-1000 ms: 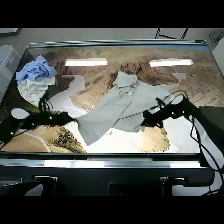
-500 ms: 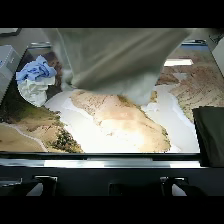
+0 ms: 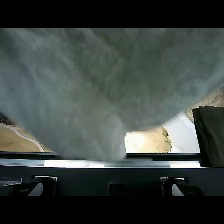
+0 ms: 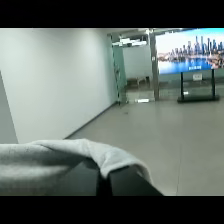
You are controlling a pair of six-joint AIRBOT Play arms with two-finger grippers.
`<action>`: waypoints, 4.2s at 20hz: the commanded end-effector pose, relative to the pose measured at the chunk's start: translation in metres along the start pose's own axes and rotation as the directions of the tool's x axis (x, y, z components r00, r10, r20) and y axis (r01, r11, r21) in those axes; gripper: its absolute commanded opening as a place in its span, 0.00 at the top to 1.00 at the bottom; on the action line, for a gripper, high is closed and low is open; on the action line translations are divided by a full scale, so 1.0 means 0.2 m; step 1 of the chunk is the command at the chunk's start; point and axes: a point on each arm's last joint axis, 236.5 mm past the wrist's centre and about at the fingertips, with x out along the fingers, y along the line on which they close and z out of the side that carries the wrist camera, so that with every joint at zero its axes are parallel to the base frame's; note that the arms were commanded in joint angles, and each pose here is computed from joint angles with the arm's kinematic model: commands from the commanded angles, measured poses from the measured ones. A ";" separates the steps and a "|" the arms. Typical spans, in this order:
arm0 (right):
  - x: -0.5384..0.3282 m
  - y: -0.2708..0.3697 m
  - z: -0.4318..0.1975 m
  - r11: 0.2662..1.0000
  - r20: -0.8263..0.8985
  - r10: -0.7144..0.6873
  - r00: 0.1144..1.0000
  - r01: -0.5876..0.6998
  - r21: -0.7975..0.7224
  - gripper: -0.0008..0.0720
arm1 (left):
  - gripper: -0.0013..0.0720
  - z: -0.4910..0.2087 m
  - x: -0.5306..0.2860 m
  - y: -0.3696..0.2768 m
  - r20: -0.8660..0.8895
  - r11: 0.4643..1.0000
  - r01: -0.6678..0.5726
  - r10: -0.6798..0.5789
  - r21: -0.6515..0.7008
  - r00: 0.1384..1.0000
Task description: Fold the clothes and pants, and hang the long-sleeved shirts on hangers.
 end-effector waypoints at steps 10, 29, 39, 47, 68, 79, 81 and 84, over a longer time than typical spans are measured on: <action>0.60 -0.81 -2.29 0.791 -0.841 0.115 0.528 0.464 0.399 0.93 | 0.94 -2.28 0.20 0.86 -0.702 0.928 -0.344 0.150 -0.143 0.697; -0.47 -1.17 -2.95 0.667 -0.943 0.273 -0.191 0.744 0.042 0.15 | 0.18 -3.15 -1.13 0.44 -0.849 0.637 -0.743 -0.495 -0.208 -0.186; -0.48 -1.01 -3.24 0.623 -0.918 0.381 -0.105 0.763 0.172 0.04 | 0.19 -3.49 -1.05 0.03 -0.856 0.552 -0.772 -0.517 -0.313 -0.022; -0.36 -0.80 -3.34 0.676 -0.910 0.402 -0.098 0.702 0.224 0.93 | 0.95 -3.43 -0.98 0.02 -0.865 0.612 -0.712 -0.502 -0.344 -0.014; -0.27 -0.05 0.13 0.980 0.095 -0.153 0.984 0.164 -0.115 0.94 | 0.94 0.23 -0.21 -0.06 0.101 0.994 -0.086 0.079 0.068 0.992; 0.31 -1.01 -1.93 0.931 -0.839 -0.133 0.528 0.357 0.076 0.94 | 0.94 -2.05 0.06 0.52 -0.842 0.983 -0.147 -0.015 -0.112 0.540; 0.34 -1.12 -2.33 0.867 -0.896 -0.073 0.439 0.472 0.161 0.93 | 0.94 -2.56 0.03 0.60 -0.890 0.964 -0.229 -0.017 -0.136 0.456; 0.37 -1.09 -2.70 0.708 -0.918 0.091 0.386 0.624 0.332 0.93 | 0.94 -3.06 -0.06 0.67 -0.941 0.906 -0.383 -0.049 -0.182 0.334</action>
